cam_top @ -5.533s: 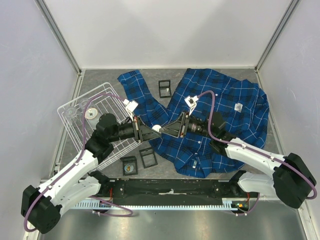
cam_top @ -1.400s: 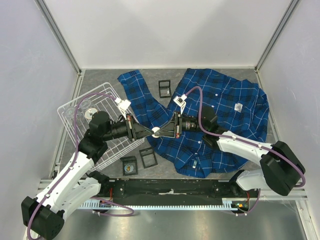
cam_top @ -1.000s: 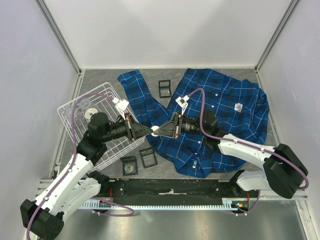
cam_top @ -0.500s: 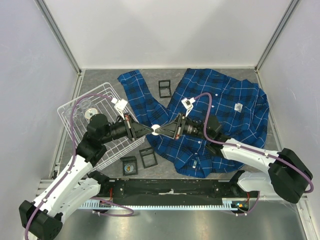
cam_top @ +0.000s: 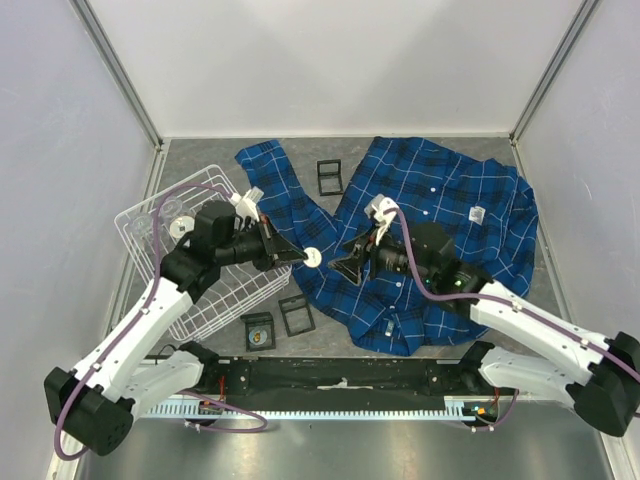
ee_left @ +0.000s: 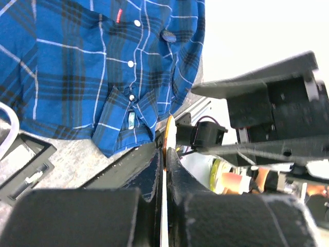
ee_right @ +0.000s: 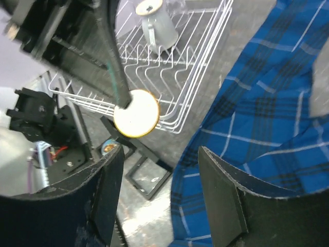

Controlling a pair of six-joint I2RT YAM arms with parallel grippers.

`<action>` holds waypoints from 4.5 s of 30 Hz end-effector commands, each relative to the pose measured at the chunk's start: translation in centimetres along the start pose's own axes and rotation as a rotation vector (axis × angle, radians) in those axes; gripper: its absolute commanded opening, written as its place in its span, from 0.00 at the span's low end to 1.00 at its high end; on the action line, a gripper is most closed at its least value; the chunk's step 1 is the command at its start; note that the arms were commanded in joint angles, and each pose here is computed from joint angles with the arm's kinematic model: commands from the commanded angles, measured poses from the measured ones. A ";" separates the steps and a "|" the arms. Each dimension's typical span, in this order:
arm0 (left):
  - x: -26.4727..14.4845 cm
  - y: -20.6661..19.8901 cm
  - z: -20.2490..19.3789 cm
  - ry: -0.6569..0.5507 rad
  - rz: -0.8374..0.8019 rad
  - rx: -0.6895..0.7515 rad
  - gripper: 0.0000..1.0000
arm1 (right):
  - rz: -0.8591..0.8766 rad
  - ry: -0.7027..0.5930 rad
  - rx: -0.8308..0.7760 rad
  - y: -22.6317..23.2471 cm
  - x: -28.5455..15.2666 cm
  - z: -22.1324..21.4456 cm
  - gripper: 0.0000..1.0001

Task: Remove the brooch from the garment
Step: Close the brooch, then place the brooch in the brooch box.

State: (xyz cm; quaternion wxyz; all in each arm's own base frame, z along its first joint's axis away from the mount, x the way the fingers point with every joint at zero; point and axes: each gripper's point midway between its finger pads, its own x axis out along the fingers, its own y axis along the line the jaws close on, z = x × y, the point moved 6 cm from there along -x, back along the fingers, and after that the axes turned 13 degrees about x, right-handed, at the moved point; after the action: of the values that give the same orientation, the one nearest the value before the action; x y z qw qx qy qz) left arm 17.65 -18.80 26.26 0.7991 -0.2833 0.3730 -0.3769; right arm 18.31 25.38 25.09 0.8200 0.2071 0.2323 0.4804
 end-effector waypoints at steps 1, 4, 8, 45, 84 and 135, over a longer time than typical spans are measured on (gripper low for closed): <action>-1.2 -1.2 1.3 0.012 0.134 -0.203 0.02 | 0.032 -0.113 -0.423 0.8 -1.2 1.0 0.64; -1.3 -1.6 1.9 0.023 0.172 -0.255 0.02 | 0.102 -0.190 -0.569 1.9 -0.6 1.4 0.57; -0.7 -1.5 1.9 0.053 0.175 -0.317 0.02 | 0.148 -0.242 -0.731 3.3 0.0 1.1 0.52; -0.5 -0.9 0.7 0.128 0.080 -0.531 0.02 | -0.175 -0.252 -1.091 3.0 3.6 -1.8 0.19; -2.6 -0.1 5.8 -0.115 0.088 0.303 0.80 | -0.044 -0.310 0.606 -29.9 16.3 5.0 0.00; -1.1 0.3 4.6 -0.021 -0.037 0.281 0.80 | -0.225 -0.251 0.629 -31.1 19.0 5.3 0.55</action>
State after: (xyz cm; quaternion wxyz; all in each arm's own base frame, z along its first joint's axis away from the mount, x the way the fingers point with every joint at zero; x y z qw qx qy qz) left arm 20.79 -16.59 28.58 0.8353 -0.1945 0.3247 -0.3987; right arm 50.97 27.86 5.94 0.7686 0.4991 0.2904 0.2753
